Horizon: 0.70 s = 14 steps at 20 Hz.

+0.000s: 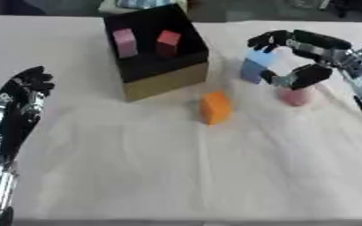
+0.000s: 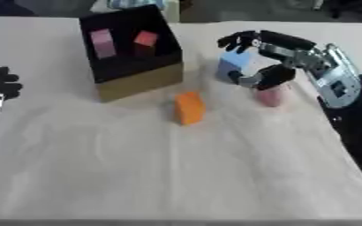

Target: Pick up objects on the table and place them in the box.

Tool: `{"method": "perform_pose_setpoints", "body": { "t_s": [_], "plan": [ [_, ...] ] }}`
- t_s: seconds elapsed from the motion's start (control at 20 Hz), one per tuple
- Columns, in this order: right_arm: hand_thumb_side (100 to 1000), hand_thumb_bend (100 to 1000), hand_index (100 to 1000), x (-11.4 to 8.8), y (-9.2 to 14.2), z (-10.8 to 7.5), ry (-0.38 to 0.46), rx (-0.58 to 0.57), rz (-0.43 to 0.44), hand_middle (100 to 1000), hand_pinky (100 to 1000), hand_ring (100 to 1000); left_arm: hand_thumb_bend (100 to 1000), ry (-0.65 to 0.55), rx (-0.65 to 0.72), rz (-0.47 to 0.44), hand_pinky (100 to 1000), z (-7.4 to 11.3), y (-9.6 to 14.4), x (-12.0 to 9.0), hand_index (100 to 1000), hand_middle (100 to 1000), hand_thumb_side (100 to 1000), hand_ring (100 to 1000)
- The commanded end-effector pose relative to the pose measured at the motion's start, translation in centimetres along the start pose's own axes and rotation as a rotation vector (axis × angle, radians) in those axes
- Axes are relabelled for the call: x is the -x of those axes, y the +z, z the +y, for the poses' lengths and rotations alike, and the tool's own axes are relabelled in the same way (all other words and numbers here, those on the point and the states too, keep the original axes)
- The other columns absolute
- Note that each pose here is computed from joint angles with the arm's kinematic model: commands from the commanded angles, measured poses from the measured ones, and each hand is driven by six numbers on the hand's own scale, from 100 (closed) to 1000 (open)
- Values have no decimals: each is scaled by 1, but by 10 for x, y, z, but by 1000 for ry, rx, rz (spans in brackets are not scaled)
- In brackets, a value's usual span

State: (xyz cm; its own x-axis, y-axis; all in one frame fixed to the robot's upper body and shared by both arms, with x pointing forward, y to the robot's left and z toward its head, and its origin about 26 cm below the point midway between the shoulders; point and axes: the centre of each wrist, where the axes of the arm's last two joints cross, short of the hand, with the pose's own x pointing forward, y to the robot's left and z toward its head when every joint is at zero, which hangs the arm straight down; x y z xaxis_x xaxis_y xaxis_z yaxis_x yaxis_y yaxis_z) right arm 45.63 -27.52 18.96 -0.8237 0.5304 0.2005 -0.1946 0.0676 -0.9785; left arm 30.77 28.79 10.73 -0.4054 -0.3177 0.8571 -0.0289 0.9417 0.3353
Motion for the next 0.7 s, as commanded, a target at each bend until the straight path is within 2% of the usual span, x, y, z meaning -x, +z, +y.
{"method": "perform_pose_setpoints", "body": {
  "t_s": [0.05, 0.4, 0.7],
  "plan": [
    [501, 202, 992, -1, -5, -9, 136, -128, -90, 900, 815, 875, 100, -20, 12, -22, 812, 4, -2, -6, 858, 724, 645, 760],
    [522, 235, 995, -8, -23, 1, 224, -198, -158, 904, 819, 879, 100, -19, 15, -21, 812, 4, -2, -6, 858, 724, 645, 760],
    [541, 225, 994, -17, -36, 10, 255, -246, -228, 901, 820, 878, 100, -19, 17, -21, 812, 4, -2, -6, 858, 724, 647, 760]
  ]
}}
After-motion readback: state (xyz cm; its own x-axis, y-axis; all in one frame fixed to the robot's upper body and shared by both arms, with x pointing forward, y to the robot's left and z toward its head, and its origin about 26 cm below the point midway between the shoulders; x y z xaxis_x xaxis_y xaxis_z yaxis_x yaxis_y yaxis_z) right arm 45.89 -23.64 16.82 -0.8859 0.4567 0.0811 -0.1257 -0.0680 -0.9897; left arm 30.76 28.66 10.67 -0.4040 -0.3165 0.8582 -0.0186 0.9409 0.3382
